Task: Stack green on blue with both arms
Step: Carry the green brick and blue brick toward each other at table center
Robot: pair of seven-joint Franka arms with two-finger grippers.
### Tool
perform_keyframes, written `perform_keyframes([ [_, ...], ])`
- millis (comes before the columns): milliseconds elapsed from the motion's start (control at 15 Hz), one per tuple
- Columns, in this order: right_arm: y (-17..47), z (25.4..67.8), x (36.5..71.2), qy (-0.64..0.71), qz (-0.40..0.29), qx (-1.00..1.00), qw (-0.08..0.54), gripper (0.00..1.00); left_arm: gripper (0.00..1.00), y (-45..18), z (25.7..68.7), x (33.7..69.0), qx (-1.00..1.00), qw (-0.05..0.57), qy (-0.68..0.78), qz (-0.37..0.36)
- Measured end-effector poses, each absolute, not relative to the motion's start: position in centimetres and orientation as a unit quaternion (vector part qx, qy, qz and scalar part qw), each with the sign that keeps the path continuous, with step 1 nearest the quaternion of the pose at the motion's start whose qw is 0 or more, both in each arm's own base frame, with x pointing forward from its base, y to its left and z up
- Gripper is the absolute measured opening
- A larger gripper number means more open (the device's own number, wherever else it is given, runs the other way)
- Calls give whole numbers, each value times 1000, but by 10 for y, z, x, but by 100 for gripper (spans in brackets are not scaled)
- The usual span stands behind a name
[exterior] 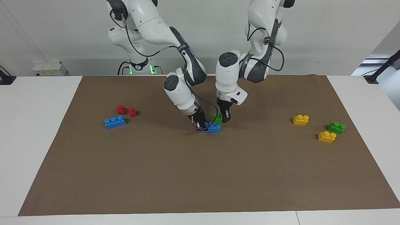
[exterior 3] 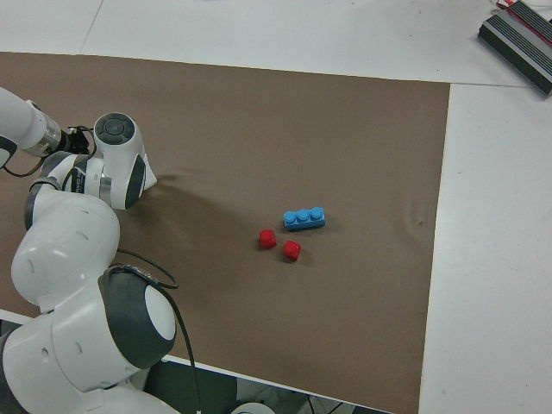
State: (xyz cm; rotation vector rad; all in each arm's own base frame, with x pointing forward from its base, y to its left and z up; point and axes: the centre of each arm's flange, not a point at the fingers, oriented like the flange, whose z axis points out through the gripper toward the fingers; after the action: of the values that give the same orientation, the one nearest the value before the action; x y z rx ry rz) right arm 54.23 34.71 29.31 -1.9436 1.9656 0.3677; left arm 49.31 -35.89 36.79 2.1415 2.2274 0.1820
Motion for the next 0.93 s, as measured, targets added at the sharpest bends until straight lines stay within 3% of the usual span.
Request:
perform_keyframes([
  [933, 347, 293, 542, 694, 127, -686, 178, 34, 34, -374, 351, 491, 696, 37, 714, 62],
])
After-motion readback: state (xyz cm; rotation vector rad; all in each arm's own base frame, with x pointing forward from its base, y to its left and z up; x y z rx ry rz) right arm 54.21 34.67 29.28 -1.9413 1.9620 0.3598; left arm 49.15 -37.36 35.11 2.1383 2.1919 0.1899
